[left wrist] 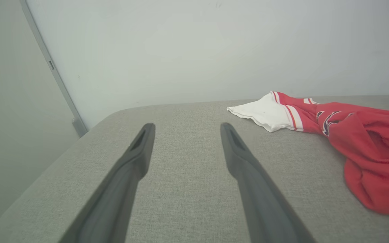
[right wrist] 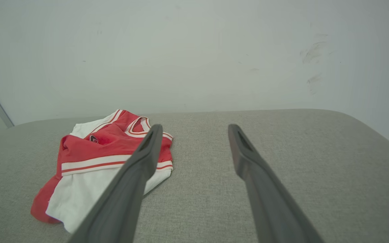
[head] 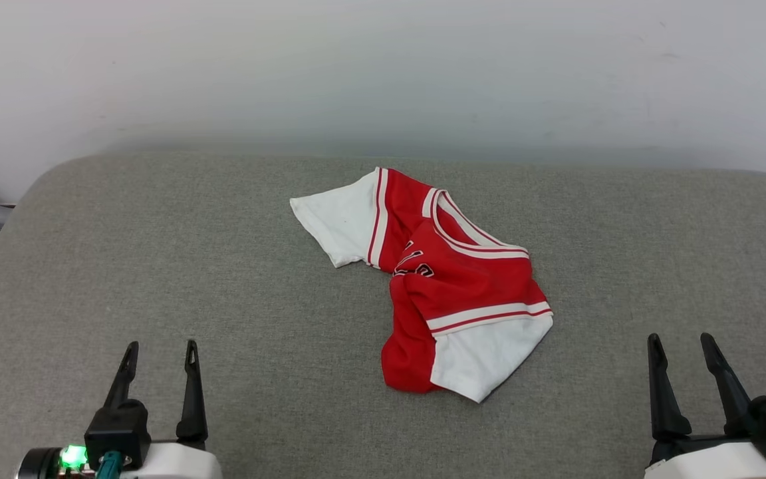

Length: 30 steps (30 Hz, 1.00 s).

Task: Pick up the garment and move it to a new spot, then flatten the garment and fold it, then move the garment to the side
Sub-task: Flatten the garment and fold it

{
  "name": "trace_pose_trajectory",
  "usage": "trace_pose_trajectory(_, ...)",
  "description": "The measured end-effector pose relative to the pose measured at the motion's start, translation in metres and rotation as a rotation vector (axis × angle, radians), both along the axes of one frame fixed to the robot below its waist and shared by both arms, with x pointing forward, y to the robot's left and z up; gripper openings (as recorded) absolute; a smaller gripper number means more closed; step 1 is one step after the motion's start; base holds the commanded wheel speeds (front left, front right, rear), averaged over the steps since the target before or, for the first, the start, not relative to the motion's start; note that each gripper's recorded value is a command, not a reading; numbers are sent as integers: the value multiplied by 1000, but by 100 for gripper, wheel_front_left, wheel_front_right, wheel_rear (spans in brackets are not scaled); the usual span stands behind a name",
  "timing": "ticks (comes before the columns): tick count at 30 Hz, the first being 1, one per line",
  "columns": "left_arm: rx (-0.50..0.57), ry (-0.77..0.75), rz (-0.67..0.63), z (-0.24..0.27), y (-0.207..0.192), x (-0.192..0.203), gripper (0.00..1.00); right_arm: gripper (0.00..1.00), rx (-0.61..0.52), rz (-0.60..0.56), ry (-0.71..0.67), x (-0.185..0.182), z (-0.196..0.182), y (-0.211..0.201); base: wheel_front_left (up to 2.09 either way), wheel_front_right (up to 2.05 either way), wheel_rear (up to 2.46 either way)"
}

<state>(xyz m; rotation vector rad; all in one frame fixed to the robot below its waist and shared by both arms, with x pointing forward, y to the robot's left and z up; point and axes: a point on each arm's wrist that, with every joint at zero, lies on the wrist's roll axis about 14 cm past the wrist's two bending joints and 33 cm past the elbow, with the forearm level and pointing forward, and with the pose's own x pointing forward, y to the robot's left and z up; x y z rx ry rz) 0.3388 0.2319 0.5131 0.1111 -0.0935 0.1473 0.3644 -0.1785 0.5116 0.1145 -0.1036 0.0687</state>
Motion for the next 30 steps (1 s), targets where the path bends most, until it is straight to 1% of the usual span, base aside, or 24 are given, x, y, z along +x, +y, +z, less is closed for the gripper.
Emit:
trace_pose_trajectory(4, 10, -43, -32, 15, 0, 14, 100, 100, 0, -2, -2, 1, 1, -1, 0, 0, 0)
trace_pose_trajectory(9, 57, -143, -104, 55, 1, 51, 100, 100, -13, 4, -7, 8, 2, 2, 0, 0, 0)
trace_pose_trajectory(13, 81, -201, -175, 83, 0, 88, 100, 100, -25, 11, -28, 19, 8, 4, 0, 0, 0)
trace_pose_trajectory(16, 122, -209, -221, 96, 0, 121, 100, 100, -35, 12, -36, 28, 9, 5, 0, 0, 0)
trace_pose_trajectory(18, 172, -208, -259, 104, -6, 145, 100, 100, -47, 12, -44, 37, 10, 5, 0, 0, 0)
trace_pose_trajectory(19, 166, -206, -269, 107, -9, 157, 100, 100, -52, 11, -47, 41, 11, 4, 0, 0, 0)
trace_pose_trajectory(21, 141, -146, -290, 101, -15, 183, 100, 100, -55, 4, -49, 48, 10, 2, 0, 0, 0)
trace_pose_trajectory(23, 141, -91, -326, 97, -25, 206, 100, 100, -63, -3, -46, 54, 7, -1, 0, 0, 0)
trace_pose_trajectory(26, 120, 51, -388, 78, -42, 236, 100, 100, -71, -15, -41, 62, 3, -5, 0, 0, 0)
trace_pose_trajectory(30, 77, 310, -406, 37, -44, 267, 100, 100, -83, -36, -22, 70, -7, -14, 0, 0, 0)
